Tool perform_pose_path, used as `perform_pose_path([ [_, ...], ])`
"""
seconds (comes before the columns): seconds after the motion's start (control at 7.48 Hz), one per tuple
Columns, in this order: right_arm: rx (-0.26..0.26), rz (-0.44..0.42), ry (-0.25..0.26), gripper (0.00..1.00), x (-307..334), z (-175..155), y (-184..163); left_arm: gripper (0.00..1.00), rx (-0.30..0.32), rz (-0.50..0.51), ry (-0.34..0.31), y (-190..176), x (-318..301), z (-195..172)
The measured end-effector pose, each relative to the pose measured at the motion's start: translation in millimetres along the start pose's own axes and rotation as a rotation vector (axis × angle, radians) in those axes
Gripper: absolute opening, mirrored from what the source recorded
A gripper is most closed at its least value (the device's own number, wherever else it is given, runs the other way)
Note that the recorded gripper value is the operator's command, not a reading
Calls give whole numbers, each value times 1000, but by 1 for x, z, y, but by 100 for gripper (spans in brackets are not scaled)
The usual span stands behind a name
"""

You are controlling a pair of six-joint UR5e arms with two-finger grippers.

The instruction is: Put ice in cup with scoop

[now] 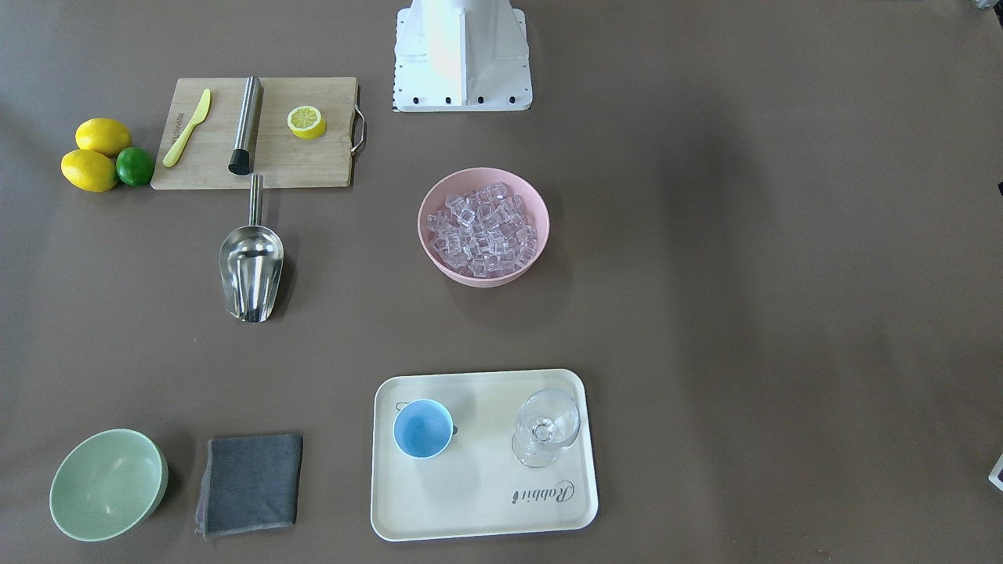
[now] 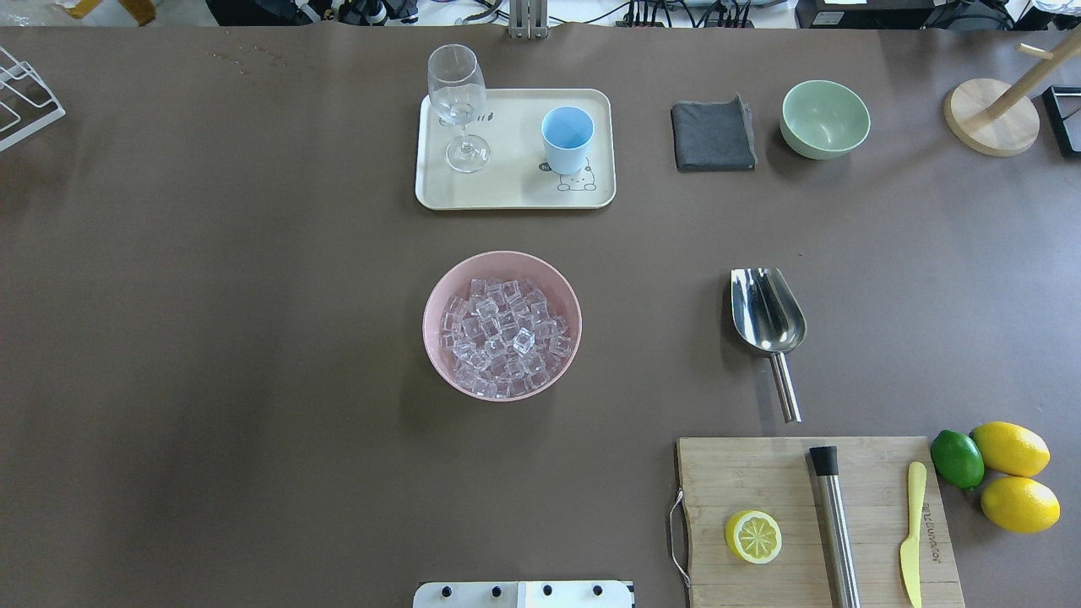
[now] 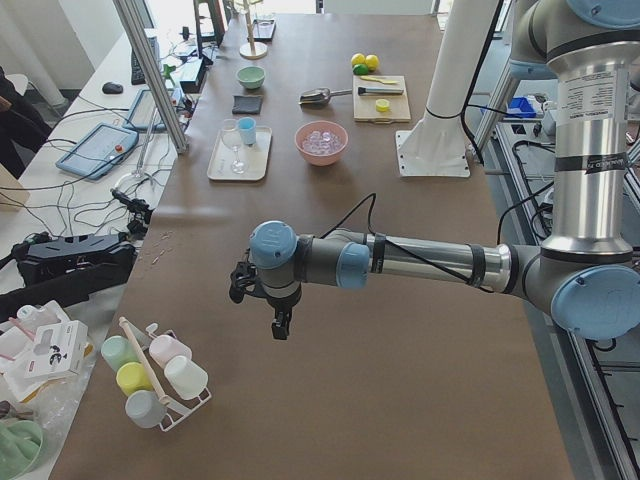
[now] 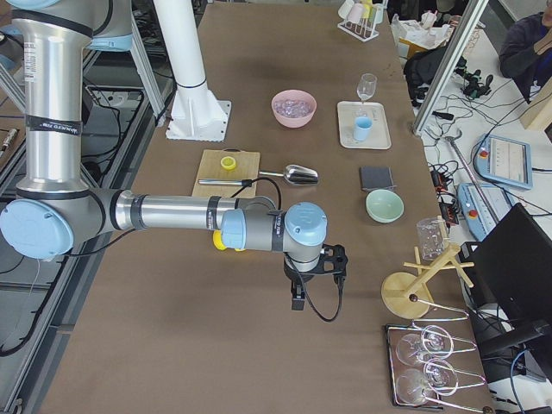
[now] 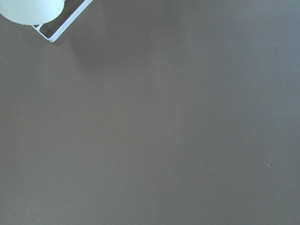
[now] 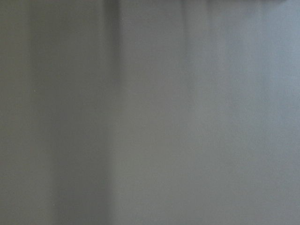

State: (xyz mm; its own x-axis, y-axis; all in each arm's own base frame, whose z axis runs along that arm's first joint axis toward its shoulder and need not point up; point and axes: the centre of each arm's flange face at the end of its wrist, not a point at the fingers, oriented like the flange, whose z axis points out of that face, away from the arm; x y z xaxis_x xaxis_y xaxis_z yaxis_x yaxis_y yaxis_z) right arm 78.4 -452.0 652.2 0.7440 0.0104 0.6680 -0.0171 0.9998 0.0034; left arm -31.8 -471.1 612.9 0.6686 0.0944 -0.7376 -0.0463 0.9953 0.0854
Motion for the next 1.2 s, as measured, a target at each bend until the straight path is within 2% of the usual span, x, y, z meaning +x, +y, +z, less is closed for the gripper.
perform_pose_path([
  [0.94, 10, -9, -5, 100, -5, -5, -4, 98, 9, -44, 1, 17, -18, -6],
  [1.2, -6, 11, -7, 100, -11, -12, -14, 98, 13, -49, -1, 18, -21, -7],
])
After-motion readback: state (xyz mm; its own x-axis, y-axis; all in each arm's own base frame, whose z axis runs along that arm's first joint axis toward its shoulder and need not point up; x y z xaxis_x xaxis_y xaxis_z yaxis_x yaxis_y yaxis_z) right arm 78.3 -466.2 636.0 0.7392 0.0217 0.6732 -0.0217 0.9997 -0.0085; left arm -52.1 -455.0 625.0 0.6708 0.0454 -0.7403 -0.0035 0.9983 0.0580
